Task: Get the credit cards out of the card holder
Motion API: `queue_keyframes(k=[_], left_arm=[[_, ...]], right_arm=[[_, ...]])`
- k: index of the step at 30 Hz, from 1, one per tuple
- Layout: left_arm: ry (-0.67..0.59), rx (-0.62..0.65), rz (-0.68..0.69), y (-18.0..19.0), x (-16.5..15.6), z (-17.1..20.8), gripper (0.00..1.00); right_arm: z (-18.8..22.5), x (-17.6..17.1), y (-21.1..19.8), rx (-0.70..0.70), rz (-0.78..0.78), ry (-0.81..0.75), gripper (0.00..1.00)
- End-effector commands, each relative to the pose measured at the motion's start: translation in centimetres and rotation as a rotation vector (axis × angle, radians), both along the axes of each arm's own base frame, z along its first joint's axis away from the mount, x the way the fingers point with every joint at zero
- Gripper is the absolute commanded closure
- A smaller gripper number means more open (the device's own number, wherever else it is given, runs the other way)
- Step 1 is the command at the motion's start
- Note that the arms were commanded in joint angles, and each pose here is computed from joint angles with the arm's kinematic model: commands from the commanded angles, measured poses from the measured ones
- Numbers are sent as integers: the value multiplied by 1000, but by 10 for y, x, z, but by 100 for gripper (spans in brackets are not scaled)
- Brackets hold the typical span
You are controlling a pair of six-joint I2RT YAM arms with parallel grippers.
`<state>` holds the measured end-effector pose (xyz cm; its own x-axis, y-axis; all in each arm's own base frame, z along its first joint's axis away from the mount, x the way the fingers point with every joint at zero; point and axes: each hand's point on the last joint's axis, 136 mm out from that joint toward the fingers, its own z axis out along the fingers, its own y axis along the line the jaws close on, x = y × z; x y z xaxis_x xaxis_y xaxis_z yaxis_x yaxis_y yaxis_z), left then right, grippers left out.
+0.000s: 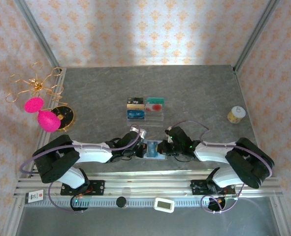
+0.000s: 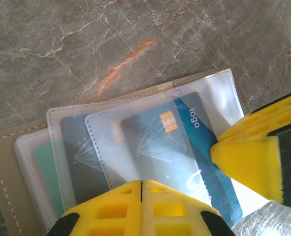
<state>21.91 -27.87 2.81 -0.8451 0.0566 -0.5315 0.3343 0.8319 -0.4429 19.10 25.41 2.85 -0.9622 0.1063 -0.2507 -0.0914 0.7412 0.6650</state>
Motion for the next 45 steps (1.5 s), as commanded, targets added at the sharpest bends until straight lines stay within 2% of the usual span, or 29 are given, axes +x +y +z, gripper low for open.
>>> queue_keyframes(k=[1, 7, 14, 17, 26, 30, 36, 41, 45], left_arm=[[58, 89, 35, 24, -12, -27, 100], [54, 78, 39, 28, -15, -26, 100], [33, 56, 23, 19, -10, -17, 100], [30, 68, 29, 20, -9, -19, 100], [22, 33, 16, 14, -8, -6, 100], [37, 47, 22, 20, -12, -9, 100], [17, 45, 73, 30, -10, 0, 100], [-83, 61, 134, 46, 1, 29, 76], [-122, 32, 147, 49, 5, 43, 71]], right_arm=[[-7, -2, -21, -79, -35, -6, 100], [-10, -14, -27, -75, -21, 12, 100], [7, -27, 14, 51, 215, 33, 100], [10, -36, 23, 43, 289, 36, 100], [8, -13, 17, -4, 165, -16, 100], [16, -6, 30, 9, 179, -41, 100], [11, 5, 43, -56, 201, -56, 100], [8, 7, 43, -69, 204, -61, 100], [8, 7, 44, -80, 224, -67, 100]])
